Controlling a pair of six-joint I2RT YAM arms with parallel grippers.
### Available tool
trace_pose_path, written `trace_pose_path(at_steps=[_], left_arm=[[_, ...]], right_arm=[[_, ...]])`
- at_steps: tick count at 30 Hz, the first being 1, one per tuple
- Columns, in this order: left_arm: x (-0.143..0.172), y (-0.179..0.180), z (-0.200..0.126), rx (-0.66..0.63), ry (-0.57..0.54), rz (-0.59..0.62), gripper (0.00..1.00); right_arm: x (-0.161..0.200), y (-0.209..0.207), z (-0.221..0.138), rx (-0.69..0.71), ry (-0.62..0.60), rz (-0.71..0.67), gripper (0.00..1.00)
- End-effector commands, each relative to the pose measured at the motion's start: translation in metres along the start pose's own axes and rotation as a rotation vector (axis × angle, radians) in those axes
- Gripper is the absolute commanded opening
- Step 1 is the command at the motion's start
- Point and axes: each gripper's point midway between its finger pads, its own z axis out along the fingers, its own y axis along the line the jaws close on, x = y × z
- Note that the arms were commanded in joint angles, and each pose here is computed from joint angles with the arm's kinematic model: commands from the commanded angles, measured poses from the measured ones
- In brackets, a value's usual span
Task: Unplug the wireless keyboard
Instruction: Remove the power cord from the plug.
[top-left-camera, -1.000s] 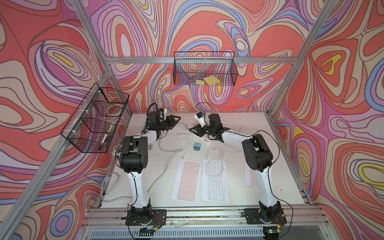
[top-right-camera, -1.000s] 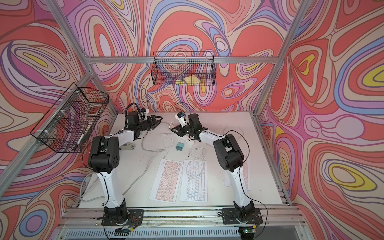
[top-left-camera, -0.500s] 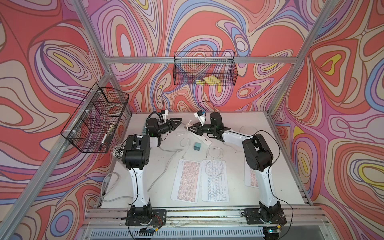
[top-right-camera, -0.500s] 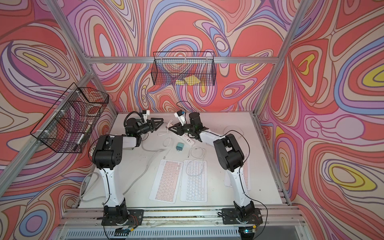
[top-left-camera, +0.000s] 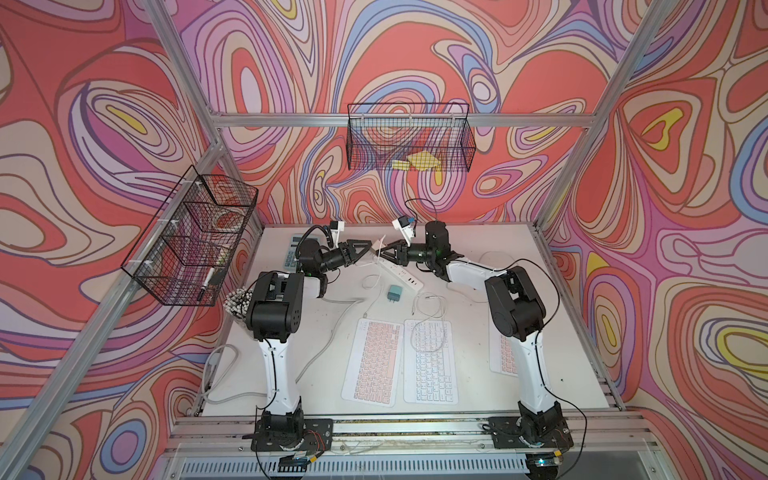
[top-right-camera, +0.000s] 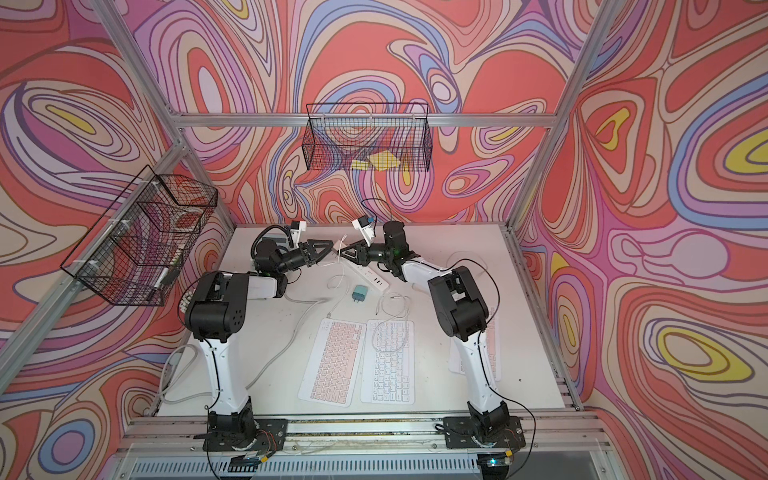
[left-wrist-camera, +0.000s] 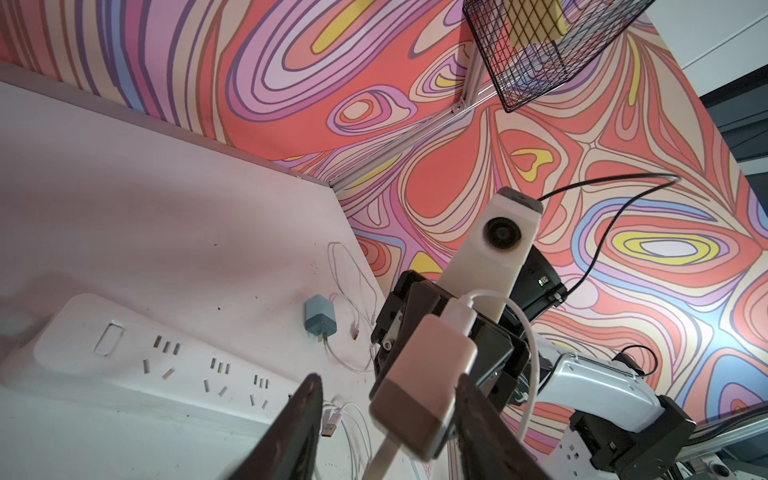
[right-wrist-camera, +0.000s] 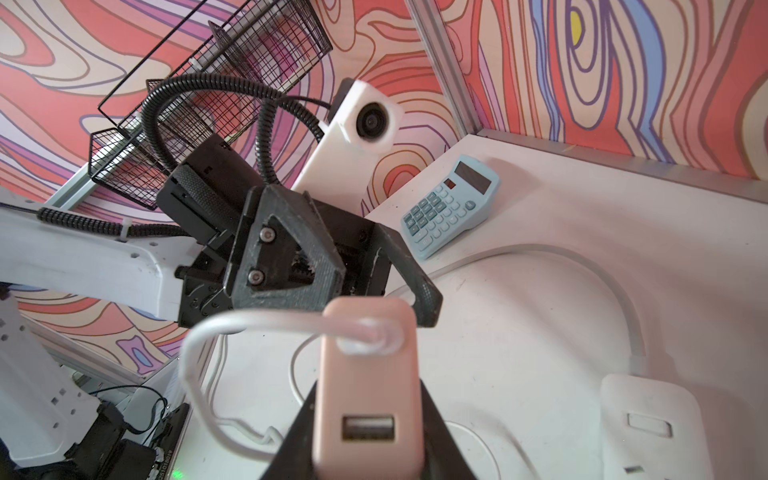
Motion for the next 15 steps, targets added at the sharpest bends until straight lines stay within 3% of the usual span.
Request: trace_pose_path(at_steps=[1,11,15], left_arm=[[-0.004,-0.038,0.004,0.087,0.016,0.113,0.53],[0.012,-0.056,0.018,0.137,0.088,0.132,0.51],[0.01,-0.058,0.019,0.138,0.081,0.133,0.44]], right_arm=[[-0.001,0.006,0.004,-0.05,-0.009,-0.011,0.08],[0.001,0.008,0.007,-0.103,-0.012,0.028,0.08],[0.004,0.008,0.007,-0.123,-0.016,0.048,0.08]])
